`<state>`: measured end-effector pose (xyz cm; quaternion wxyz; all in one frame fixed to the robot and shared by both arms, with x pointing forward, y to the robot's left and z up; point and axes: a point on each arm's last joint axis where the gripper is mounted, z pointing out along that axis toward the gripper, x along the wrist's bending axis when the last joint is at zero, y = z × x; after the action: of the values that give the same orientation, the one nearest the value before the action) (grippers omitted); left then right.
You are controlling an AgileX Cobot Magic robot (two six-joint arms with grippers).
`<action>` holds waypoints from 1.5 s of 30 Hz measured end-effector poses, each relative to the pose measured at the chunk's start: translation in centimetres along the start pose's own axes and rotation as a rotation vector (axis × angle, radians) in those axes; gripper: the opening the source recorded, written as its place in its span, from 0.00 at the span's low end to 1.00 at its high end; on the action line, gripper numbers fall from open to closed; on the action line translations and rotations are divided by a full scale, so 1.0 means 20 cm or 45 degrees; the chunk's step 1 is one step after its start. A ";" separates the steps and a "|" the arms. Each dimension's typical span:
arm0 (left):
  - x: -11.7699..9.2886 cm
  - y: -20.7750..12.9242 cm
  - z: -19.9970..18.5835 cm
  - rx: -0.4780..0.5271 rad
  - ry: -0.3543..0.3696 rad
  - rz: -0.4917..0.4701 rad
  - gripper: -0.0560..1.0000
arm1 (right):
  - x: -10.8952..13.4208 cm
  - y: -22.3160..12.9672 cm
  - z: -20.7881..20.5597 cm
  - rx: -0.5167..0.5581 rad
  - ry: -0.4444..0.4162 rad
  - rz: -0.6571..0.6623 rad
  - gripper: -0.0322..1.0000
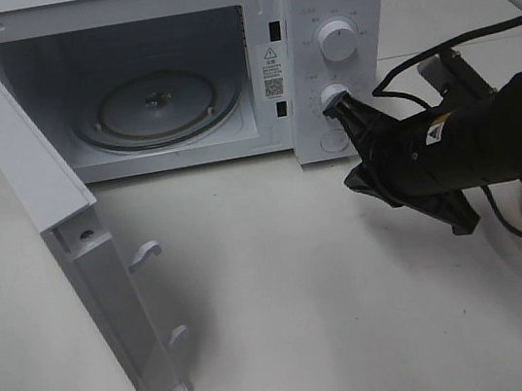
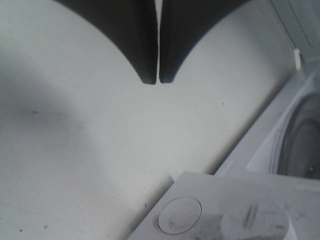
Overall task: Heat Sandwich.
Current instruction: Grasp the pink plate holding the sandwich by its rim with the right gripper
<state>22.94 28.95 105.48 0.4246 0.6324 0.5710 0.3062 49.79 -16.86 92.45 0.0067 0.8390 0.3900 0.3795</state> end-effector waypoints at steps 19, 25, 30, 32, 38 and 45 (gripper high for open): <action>0.00 0.00 0.00 0.000 0.000 0.000 0.99 | -0.02 -0.04 -0.25 0.295 -0.144 -0.932 0.11; 0.00 0.00 0.00 0.000 0.000 0.000 0.99 | -0.06 -0.04 -0.33 0.386 -0.251 -1.074 0.18; 0.00 0.00 0.00 0.000 0.000 0.000 0.99 | -0.08 -0.04 -0.39 0.434 -0.286 -1.164 0.31; 0.00 0.00 0.00 0.000 0.000 0.000 0.99 | -0.08 -0.04 -0.42 0.456 -0.288 -1.221 0.41; 0.00 0.00 0.00 0.000 0.000 0.000 0.99 | -0.09 -0.03 -0.48 0.498 -0.276 -1.388 0.80; 0.00 0.00 0.00 0.000 0.000 0.000 0.99 | -0.11 -0.02 -0.49 0.518 -0.306 -1.399 0.98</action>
<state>22.94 28.95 105.48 0.4246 0.6324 0.5710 0.3062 42.38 -20.86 98.01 0.0851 0.5359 0.8281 0.1405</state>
